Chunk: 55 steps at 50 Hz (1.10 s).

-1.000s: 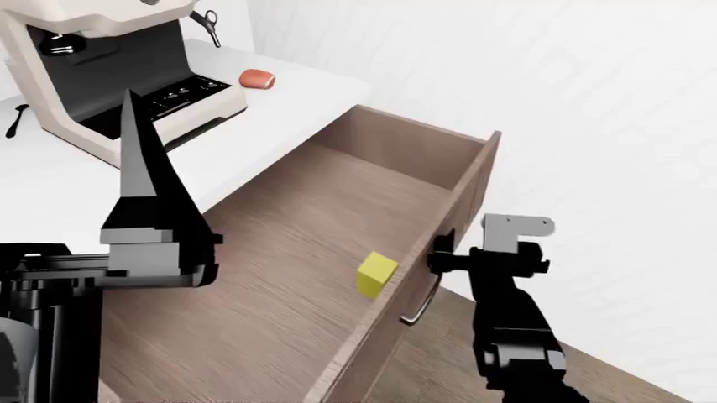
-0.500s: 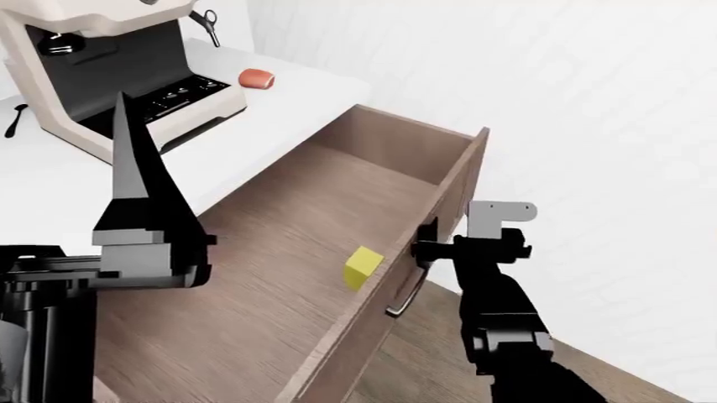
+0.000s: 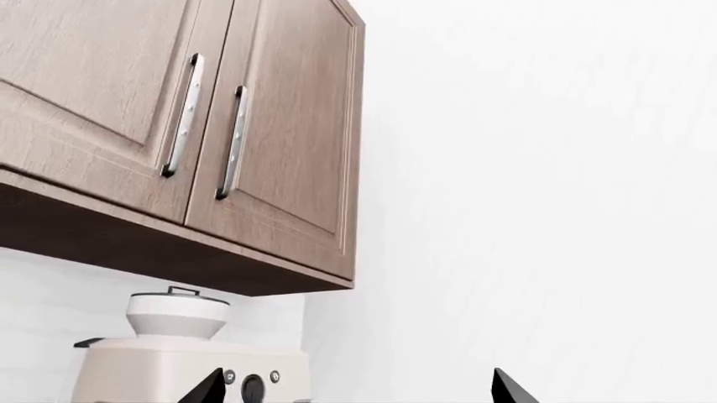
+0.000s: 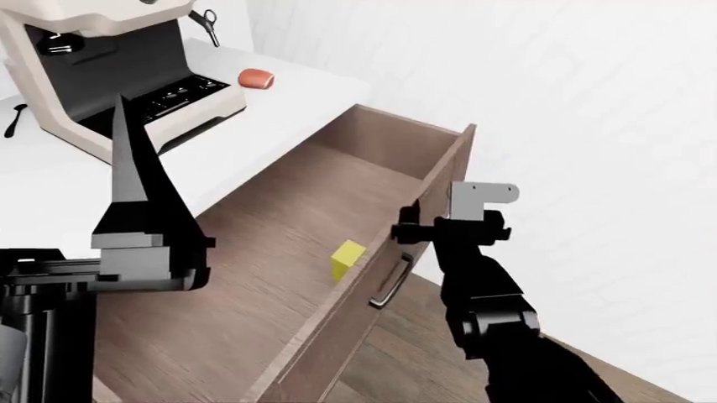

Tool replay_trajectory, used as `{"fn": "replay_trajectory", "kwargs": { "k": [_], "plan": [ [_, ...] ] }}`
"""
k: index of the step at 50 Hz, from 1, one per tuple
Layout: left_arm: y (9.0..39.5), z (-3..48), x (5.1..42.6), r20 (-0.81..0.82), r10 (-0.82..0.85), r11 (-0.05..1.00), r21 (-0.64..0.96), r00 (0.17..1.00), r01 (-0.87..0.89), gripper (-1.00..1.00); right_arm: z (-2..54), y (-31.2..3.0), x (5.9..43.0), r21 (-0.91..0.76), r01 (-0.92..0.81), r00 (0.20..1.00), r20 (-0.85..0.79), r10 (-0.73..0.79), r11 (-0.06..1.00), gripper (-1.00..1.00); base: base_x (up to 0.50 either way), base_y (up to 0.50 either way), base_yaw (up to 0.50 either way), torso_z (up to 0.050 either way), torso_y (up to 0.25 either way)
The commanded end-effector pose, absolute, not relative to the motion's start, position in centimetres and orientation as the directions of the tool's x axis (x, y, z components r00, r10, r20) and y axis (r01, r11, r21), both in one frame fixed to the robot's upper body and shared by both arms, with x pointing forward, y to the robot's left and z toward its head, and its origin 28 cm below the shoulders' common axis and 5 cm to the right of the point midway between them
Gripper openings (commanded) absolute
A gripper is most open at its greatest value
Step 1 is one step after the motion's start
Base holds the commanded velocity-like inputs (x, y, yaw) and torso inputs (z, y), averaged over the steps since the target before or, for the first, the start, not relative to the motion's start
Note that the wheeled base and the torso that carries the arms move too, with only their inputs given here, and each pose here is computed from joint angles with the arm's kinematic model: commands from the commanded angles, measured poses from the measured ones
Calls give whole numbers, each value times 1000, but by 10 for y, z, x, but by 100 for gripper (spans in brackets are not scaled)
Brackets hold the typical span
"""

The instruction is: Close the right drawer.

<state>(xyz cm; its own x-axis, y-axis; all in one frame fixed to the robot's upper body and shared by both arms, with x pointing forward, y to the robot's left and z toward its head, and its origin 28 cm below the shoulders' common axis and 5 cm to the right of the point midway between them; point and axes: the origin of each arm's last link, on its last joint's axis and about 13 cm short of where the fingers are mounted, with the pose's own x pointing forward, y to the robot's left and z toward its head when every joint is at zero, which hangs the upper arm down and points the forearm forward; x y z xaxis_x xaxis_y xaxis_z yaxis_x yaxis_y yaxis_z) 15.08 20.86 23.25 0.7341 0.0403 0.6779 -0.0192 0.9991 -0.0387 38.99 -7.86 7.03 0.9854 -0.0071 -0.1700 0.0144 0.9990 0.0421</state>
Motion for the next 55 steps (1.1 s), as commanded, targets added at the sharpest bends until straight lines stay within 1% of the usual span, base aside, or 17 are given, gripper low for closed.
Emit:
{"fn": "replay_trajectory", "kwargs": {
  "k": [1, 6, 7, 14, 16, 19, 26, 36, 39, 42, 55],
  "plan": [
    [209, 232, 150, 677, 40, 999, -38, 735, -19, 100, 84, -63, 396, 10, -71, 989, -131, 72, 997, 100, 0, 0, 0, 0, 0],
    [209, 232, 150, 677, 40, 999, -38, 735, -19, 100, 84, -63, 396, 10, -71, 989, -131, 72, 997, 100, 0, 0, 0, 0, 2],
    [208, 232, 151, 676, 40, 999, -39, 736, -18, 100, 95, -55, 399, 0, -132, 987, -92, 131, 991, 100, 0, 0, 0, 0, 0],
    [208, 232, 151, 676, 40, 999, -40, 736, -18, 100, 114, -40, 404, -20, -202, 979, -15, 202, 979, 100, 0, 0, 0, 0, 3],
    [209, 231, 151, 675, 42, 999, -41, 737, -19, 100, 132, -33, 408, -48, -226, 973, 47, 228, 973, 100, 0, 0, 0, 0, 0],
    [209, 232, 151, 676, 41, 999, -42, 735, -17, 100, 149, -27, 411, -78, -244, 964, 94, 251, 967, 100, 0, 0, 0, 0, 0],
    [209, 233, 151, 678, 44, 999, -45, 733, -18, 100, 195, -20, 389, -173, -260, 933, 209, 294, 950, 100, 0, 0, 0, 0, 0],
    [209, 233, 150, 680, 43, 999, -46, 732, -15, 100, 230, -14, 361, -270, -252, 891, 310, 331, 929, 100, 0, 0, 0, 0, 0],
    [209, 234, 149, 681, 40, 999, -47, 731, -12, 100, 241, -13, 348, -297, -240, 876, 344, 338, 924, 100, 0, 0, 0, 0, 0],
    [209, 234, 149, 682, 39, 999, -45, 730, -11, 100, 248, -14, 339, -335, -202, 869, 372, 326, 920, 100, 0, 0, 0, 0, 0],
    [207, 234, 147, 682, 36, 999, -43, 730, -9, 100, 263, -31, 306, -380, -86, 860, 438, 261, 921, 100, 0, 0, 0, 0, 0]
  ]
}}
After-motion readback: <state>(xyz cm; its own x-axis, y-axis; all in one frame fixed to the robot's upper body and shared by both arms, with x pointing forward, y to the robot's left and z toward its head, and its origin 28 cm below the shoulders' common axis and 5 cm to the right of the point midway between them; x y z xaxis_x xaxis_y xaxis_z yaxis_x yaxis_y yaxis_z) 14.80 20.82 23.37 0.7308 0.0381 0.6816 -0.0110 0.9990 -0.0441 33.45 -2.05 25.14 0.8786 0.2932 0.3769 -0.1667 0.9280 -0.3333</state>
